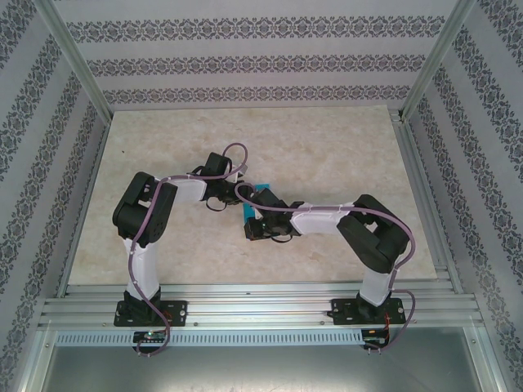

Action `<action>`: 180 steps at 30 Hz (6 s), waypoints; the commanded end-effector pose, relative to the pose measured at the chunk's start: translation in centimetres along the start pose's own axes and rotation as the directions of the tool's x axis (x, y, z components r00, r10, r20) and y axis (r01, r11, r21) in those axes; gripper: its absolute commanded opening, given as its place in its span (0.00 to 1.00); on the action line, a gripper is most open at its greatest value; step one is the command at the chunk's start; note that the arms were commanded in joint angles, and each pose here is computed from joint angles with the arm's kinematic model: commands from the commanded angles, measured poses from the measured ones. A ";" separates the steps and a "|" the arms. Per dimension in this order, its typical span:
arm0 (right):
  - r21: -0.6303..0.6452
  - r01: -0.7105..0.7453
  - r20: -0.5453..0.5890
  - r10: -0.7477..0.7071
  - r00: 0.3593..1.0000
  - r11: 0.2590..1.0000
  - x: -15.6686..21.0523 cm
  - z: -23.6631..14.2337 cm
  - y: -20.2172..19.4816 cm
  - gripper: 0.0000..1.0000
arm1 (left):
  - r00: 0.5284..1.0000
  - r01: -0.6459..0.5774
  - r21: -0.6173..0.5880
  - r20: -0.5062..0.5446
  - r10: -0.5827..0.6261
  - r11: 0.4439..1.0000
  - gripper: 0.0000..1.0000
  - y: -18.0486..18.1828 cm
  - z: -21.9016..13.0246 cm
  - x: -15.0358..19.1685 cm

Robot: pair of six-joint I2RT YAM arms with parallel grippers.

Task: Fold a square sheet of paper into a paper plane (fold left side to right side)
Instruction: First fold in half a square sheet of paper at the center of the table.

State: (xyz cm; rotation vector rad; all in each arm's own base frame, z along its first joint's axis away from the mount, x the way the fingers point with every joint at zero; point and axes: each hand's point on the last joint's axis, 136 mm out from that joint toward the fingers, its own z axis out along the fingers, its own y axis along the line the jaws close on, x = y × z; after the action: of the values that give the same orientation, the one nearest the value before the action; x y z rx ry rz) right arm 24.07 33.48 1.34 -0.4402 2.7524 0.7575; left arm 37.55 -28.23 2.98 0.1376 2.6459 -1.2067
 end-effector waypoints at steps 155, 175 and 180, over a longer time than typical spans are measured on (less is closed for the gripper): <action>0.093 -0.360 -0.028 0.364 0.931 0.928 -9.5 3.4 -8.6 0.13 | 0.959 -0.245 0.001 -0.145 0.243 0.970 0.30 -1.3 -1.1 12.7; 0.087 -0.371 -0.028 0.374 0.927 0.925 -9.3 3.6 -8.7 0.13 | 0.957 -0.212 0.006 -0.204 0.209 0.977 0.30 -1.0 -0.8 17.8; 0.082 -0.377 -0.030 0.380 0.925 0.923 -9.2 3.6 -8.8 0.13 | 0.959 -0.195 0.006 -0.208 0.191 0.981 0.30 -0.7 -1.1 18.9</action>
State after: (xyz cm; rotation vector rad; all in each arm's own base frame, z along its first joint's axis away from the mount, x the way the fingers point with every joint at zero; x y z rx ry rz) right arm 37.88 32.40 1.36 0.0348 2.8185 0.8783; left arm 23.41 -29.50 2.72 0.5744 2.5257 -1.1584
